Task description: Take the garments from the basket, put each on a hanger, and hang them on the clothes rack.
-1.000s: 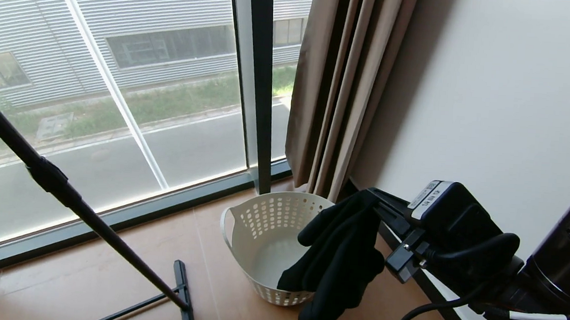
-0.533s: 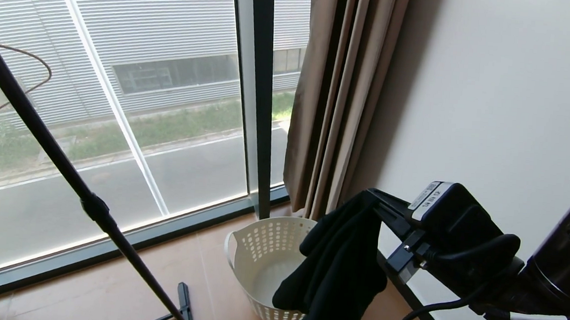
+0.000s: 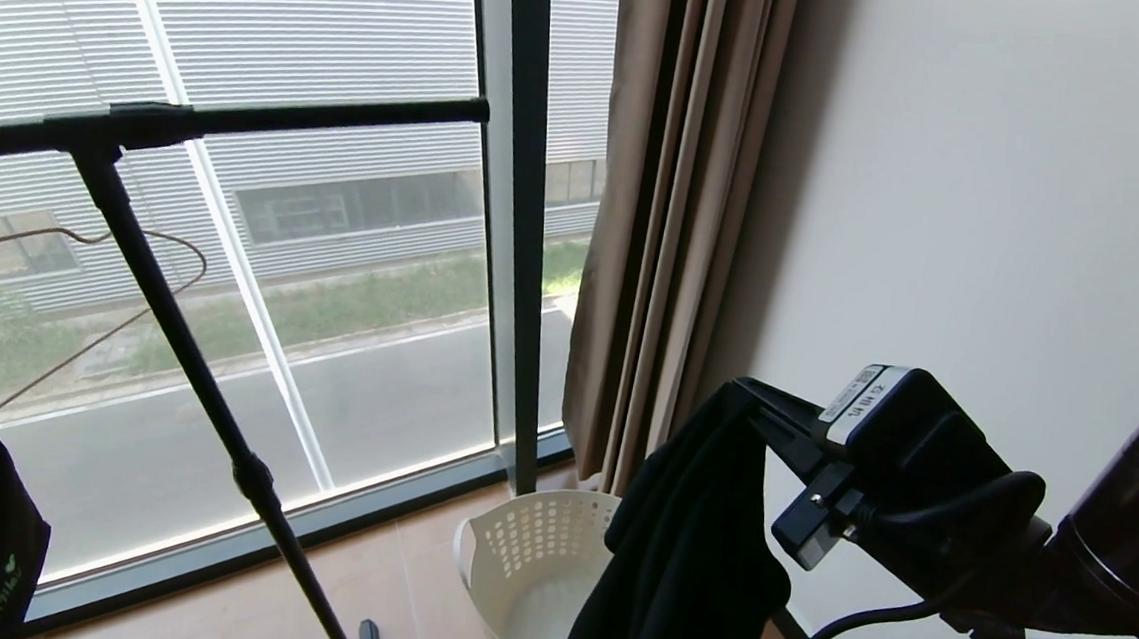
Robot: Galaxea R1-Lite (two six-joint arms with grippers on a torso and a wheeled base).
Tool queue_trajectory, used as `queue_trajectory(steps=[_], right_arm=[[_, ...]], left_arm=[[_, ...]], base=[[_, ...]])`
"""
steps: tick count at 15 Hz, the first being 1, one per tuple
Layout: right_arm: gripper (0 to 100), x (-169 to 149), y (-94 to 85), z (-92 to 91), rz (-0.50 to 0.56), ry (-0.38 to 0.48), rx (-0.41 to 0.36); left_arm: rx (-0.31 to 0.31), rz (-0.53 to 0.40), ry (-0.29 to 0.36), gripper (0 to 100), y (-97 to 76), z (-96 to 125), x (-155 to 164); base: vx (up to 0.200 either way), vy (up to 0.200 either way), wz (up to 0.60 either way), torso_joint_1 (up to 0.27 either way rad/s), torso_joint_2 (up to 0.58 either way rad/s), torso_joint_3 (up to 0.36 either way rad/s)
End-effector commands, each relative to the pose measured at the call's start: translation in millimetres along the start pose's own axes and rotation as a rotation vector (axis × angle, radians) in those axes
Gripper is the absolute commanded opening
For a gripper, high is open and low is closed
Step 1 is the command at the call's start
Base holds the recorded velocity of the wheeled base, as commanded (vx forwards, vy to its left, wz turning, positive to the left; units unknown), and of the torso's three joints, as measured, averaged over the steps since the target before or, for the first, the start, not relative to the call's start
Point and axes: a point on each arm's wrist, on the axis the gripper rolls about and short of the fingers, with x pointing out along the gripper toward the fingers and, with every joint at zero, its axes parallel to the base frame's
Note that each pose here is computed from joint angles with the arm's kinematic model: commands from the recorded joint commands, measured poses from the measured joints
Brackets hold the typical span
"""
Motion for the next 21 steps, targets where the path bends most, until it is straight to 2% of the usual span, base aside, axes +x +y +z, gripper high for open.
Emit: queue_trajectory(steps=[1,5,9,11,21], right_arm=[[0,0.5,0.5,-0.4,0.001,0.002,-0.001],[0,0.1,0.4,-0.5,0.001,0.002,-0.001],[0,-0.3,0.7,-1.0,0.003,0.002,0.000],[0,-1.8,2.1,-2.1,0.039,-0.014,-0.003],[0,-1.6,1.5,-1.8,0.038,-0.018,-0.002]], left_arm=[[0.000,0.001,0.000,100,0.0,0.0,0.0],[0.000,0.001,0.000,100,0.0,0.0,0.0],[0.000,0.001,-0.001,100,0.0,0.1,0.0],[0.000,0.001,0.000,100,0.0,0.0,0.0],[0.003,0.002,0.000,100,0.0,-0.3,0.1]], base=[[0.000,0.000,0.00,0.212,-0.57,-0.227],[0.000,0.000,0.00,0.235,-0.59,-0.306],[0.000,0.000,0.00,0.180,-0.43,-0.090],[0.000,0.000,0.00,0.041,-0.10,0.017],[0.000,0.000,0.00,0.001,0.00,0.022]])
